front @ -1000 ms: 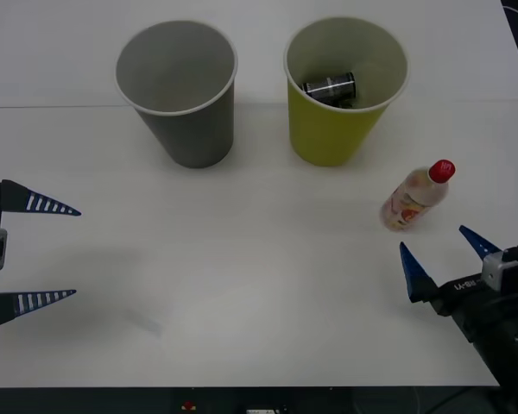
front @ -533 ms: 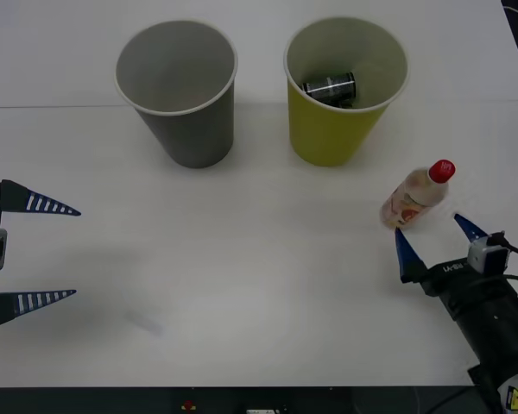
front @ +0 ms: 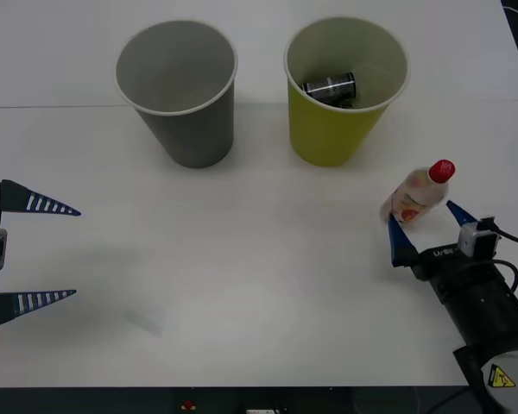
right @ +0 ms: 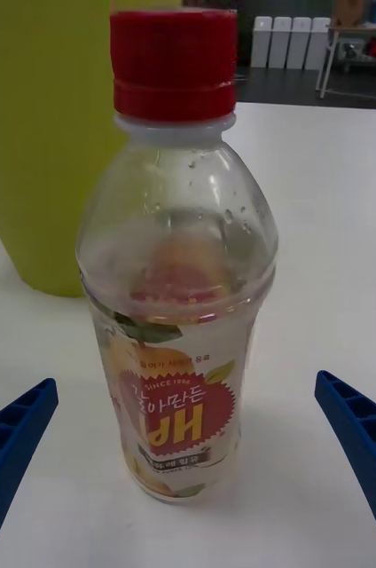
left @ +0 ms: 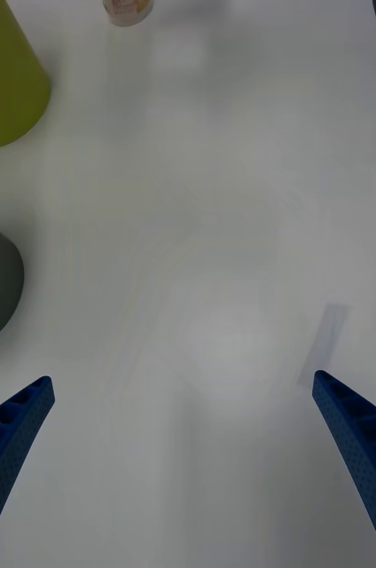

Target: Put the can into the green bin and the plastic bottle into the gray bin

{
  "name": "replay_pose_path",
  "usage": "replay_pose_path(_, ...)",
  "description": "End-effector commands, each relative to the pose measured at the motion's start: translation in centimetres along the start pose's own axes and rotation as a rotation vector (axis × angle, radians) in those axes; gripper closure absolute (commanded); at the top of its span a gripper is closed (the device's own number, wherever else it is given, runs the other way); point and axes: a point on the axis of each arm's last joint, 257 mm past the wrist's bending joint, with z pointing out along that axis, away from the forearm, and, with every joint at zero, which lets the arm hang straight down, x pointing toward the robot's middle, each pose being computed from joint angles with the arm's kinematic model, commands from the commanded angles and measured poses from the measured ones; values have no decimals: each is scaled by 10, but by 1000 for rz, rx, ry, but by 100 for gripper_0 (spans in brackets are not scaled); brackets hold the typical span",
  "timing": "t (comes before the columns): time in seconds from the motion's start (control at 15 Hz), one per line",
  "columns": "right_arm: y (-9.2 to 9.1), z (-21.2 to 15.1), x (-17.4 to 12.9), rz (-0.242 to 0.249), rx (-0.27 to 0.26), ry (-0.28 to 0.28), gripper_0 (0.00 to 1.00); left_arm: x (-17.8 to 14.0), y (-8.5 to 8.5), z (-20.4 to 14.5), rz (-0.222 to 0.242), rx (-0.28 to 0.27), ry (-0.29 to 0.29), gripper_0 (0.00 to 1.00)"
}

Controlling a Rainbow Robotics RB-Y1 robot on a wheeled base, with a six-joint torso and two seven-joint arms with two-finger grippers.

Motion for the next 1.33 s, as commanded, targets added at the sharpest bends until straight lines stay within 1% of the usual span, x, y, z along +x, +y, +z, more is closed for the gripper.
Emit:
replay_pose_path(0.07, -3, 15, 1, -15, 15, -15, 0, 0, 0, 0, 0, 0, 0, 0)
replay_pose_path(0.4, -6, 46, 2, -15, 51, -30, 0, 0, 0, 0, 0, 0, 0, 0)
replay_pose_path(0.67, -6, 52, 0, -27, 56, -38, 0, 0, 0, 0, 0, 0, 0, 0)
replay_pose_path(0.73, -5, 53, -1, -30, 55, -40, 20, 0, 0, 0, 0, 0, 0, 0)
replay_pose_path(0.8, -6, 53, -1, -35, 56, -39, 49, 0, 0, 0, 0, 0, 0, 0)
replay_pose_path(0.87, -5, 53, -2, -36, 55, -41, 83, 0, 0, 0, 0, 0, 0, 0)
replay_pose_path(0.93, -5, 54, -2, -39, 52, -41, 97, 0, 0, 0, 0, 0, 0, 0)
replay_pose_path(1.0, -4, 54, -3, -42, 49, -41, 100, 0, 0, 0, 0, 0, 0, 0)
replay_pose_path(1.33, -1, 54, -4, -53, 37, -47, 100, 0, 0, 0, 0, 0, 0, 0)
